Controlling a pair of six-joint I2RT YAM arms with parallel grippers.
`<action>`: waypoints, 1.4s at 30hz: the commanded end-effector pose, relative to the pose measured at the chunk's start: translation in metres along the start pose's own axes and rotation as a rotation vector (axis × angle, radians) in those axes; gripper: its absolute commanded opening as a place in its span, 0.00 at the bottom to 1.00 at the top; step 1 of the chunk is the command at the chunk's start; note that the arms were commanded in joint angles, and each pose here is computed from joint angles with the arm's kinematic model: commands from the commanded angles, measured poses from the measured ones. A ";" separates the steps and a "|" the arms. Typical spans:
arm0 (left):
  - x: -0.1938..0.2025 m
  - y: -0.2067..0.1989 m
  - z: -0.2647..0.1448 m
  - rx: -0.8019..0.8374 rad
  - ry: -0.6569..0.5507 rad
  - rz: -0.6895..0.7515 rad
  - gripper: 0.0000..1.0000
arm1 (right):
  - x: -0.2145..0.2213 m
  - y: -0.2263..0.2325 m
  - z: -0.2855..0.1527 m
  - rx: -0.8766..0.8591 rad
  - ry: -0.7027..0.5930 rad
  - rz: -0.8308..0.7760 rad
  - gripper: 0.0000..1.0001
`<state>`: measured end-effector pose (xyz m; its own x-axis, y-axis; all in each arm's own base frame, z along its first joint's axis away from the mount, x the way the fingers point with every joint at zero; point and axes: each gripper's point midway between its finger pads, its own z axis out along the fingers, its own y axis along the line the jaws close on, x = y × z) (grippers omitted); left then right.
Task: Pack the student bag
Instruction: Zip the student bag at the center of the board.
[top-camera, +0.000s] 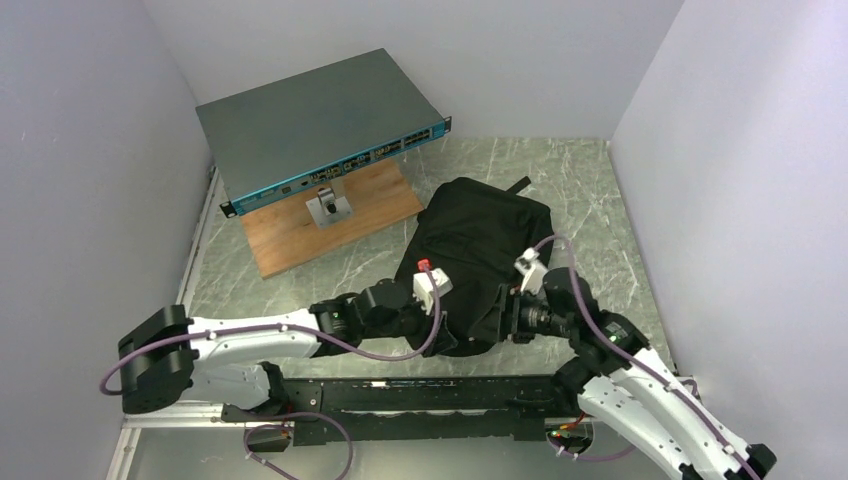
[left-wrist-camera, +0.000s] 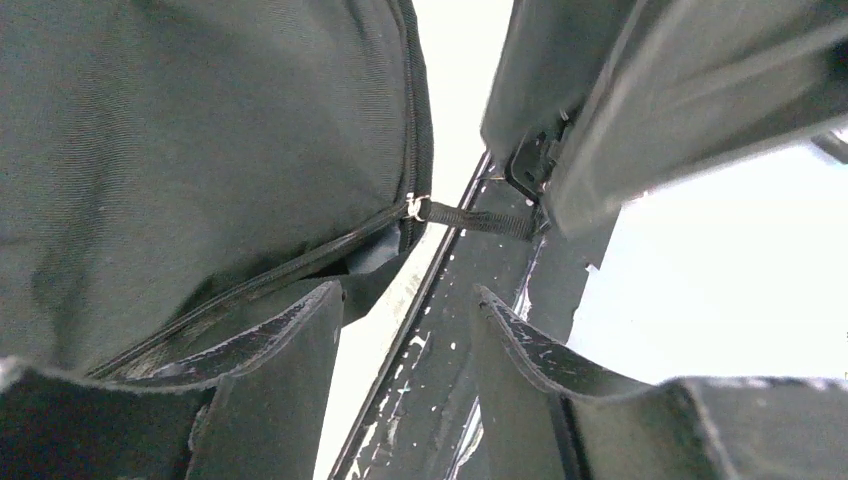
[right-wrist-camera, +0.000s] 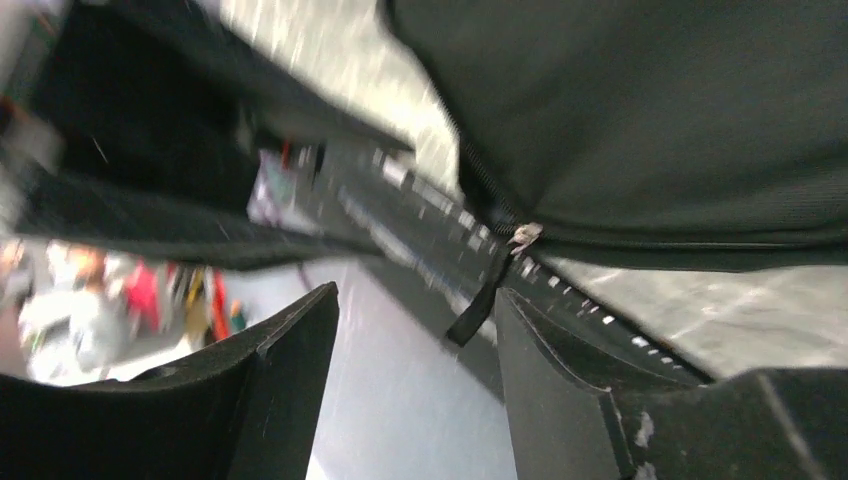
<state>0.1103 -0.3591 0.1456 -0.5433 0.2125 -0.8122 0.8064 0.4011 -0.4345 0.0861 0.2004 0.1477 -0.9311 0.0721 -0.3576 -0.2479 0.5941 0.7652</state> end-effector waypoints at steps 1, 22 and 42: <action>-0.015 -0.014 0.012 -0.026 -0.004 0.029 0.54 | -0.056 -0.041 -0.041 0.386 -0.349 0.129 0.62; -0.004 -0.038 0.062 -0.296 0.170 0.330 0.70 | -0.048 -0.086 -0.035 0.523 -0.442 0.368 0.62; -0.003 -0.037 0.059 -0.269 0.164 0.394 0.00 | -0.044 -0.090 0.018 0.354 -0.393 0.415 0.59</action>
<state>0.0996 -0.4179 0.1208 -0.2960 0.5670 -0.7687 0.8612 0.5065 0.0420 0.1373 0.1328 0.0685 -0.7714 0.5599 -0.3025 0.3473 0.7687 0.5371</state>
